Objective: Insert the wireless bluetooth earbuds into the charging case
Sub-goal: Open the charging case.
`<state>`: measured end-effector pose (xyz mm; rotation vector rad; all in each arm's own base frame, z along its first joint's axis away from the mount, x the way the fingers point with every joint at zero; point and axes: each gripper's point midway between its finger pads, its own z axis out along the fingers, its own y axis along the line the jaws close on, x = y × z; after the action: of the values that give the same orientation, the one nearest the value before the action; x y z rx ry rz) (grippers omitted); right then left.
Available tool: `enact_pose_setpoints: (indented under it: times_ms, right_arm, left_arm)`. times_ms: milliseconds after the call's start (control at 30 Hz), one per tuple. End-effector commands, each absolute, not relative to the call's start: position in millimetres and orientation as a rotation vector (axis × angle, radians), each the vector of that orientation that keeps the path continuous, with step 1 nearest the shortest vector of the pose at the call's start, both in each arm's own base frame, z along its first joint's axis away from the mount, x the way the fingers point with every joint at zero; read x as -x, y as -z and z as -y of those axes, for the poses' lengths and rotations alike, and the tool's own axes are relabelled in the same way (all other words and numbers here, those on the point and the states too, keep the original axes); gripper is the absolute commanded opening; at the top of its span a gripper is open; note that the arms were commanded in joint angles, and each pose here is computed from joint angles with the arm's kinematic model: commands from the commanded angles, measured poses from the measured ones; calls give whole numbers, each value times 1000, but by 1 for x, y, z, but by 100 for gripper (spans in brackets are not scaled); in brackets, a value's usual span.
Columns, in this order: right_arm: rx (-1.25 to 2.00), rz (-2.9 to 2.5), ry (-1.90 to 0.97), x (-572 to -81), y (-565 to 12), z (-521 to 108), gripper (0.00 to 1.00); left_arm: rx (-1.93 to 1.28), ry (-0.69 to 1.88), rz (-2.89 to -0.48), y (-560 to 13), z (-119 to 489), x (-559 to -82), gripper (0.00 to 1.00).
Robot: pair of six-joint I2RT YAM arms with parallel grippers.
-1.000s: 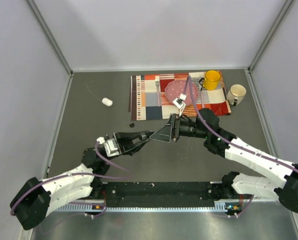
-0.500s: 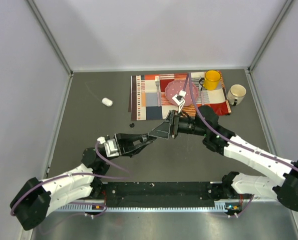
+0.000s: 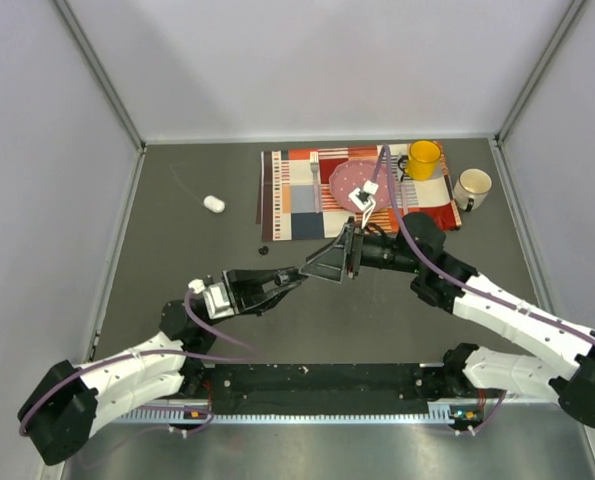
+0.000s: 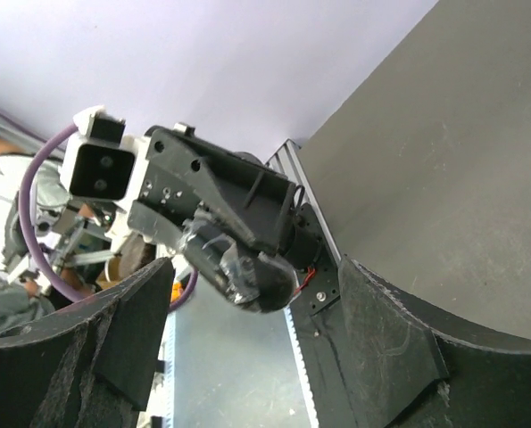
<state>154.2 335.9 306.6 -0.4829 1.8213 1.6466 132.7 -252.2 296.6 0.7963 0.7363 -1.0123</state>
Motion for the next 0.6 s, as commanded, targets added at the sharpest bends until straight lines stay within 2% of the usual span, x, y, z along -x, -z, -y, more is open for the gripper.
enact_pose_setpoints:
  times_ms: [0,267,567]
  right_arm:
    - [592,-1767,-1590,-141,-313,-331,74]
    - [564,-1871,-1512,-149,-286,-337,75]
    - [527,-1848,-1508,-160,-295,-344,75]
  left_arm:
    - [-691,958,-517,-345,229,-118,0]
    - [-697,985,-505,-351,231,-115,0]
    - [-823,1032,-461,-346,244,-99,0]
